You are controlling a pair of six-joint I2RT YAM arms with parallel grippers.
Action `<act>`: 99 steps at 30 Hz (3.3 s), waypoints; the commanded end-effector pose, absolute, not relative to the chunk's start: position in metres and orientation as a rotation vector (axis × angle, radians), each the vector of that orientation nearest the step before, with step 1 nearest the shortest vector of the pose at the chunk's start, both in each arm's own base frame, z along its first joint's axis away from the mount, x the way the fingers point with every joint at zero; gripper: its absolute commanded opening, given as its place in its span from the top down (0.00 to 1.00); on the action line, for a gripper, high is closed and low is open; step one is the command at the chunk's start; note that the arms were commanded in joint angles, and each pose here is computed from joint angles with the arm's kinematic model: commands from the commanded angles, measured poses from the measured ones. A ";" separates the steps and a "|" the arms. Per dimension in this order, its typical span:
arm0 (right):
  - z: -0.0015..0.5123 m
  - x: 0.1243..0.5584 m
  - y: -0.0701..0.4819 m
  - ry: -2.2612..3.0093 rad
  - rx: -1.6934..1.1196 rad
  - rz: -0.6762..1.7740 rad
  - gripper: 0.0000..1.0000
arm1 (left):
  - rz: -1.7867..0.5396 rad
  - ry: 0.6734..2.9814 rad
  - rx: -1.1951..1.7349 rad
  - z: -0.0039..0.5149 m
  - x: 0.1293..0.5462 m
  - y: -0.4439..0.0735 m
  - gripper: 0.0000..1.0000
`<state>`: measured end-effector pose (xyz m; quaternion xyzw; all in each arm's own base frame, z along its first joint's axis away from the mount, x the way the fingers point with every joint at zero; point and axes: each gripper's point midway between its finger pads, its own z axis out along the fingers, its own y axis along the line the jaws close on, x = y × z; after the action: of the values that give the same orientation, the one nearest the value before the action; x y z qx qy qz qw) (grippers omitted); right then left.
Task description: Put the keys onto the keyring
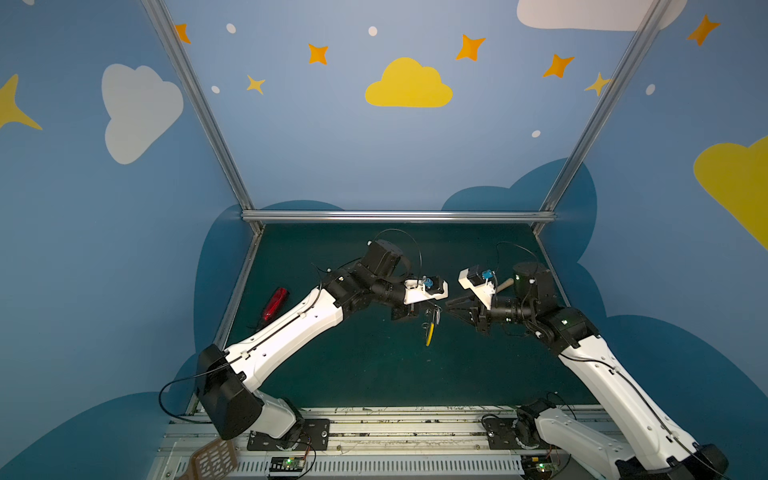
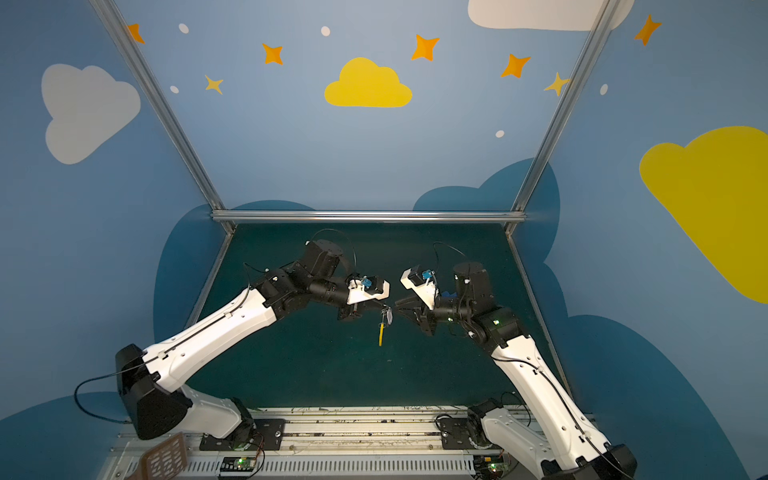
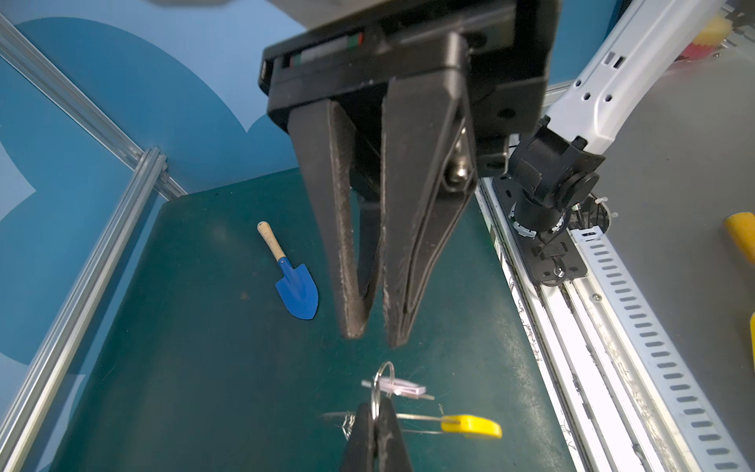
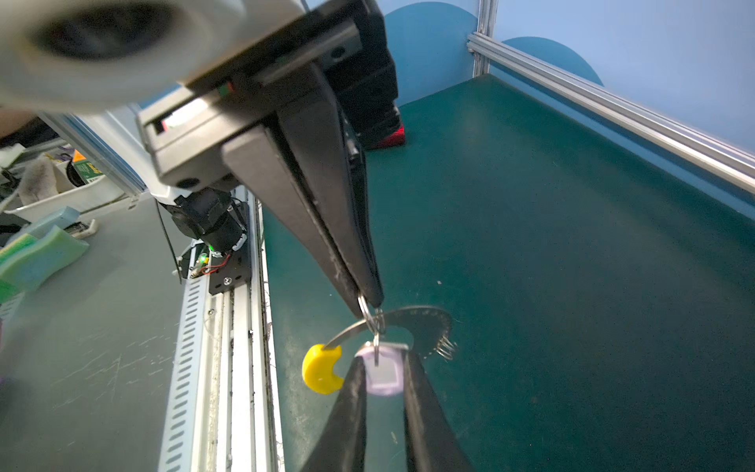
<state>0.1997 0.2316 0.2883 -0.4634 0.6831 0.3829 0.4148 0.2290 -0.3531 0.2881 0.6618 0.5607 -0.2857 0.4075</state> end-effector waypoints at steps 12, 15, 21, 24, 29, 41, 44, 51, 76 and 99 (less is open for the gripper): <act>0.285 0.202 0.240 1.741 -1.130 1.076 0.85 | -0.737 1.361 1.619 0.307 0.226 -0.352 0.97; 0.283 0.203 0.240 1.748 -1.128 1.069 0.86 | -0.733 1.364 1.616 0.307 0.227 -0.352 0.97; 0.279 0.203 0.240 1.753 -1.135 1.076 0.88 | -0.725 1.361 1.609 0.308 0.228 -0.352 0.96; 0.279 0.201 0.241 1.748 -1.144 1.086 0.96 | -0.727 1.361 1.607 0.308 0.229 -0.353 0.97; 0.277 0.200 0.240 1.750 -1.153 1.083 1.00 | -0.719 1.360 1.602 0.309 0.230 -0.352 0.96; 0.275 0.200 0.240 1.736 -1.163 1.121 1.00 | -0.813 1.310 1.532 0.325 0.229 -0.355 0.97; 0.276 0.201 0.240 1.721 -1.167 1.121 1.00 | -0.834 1.304 1.519 0.326 0.230 -0.356 0.97; 0.280 0.203 0.240 1.685 -1.174 1.120 0.98 | -0.916 1.299 1.472 0.326 0.232 -0.362 0.97; 0.302 0.216 0.237 1.568 -1.102 1.047 0.72 | -0.948 1.317 1.473 0.324 0.232 -0.365 0.97; 0.279 0.207 0.230 1.814 -1.155 1.018 1.00 | -0.541 1.412 1.671 0.291 0.248 -0.359 0.63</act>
<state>0.2107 0.2335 0.2826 -0.4504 0.6867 0.4086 0.3982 0.2462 -0.3648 0.3063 0.6388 0.5631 -0.2718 0.4483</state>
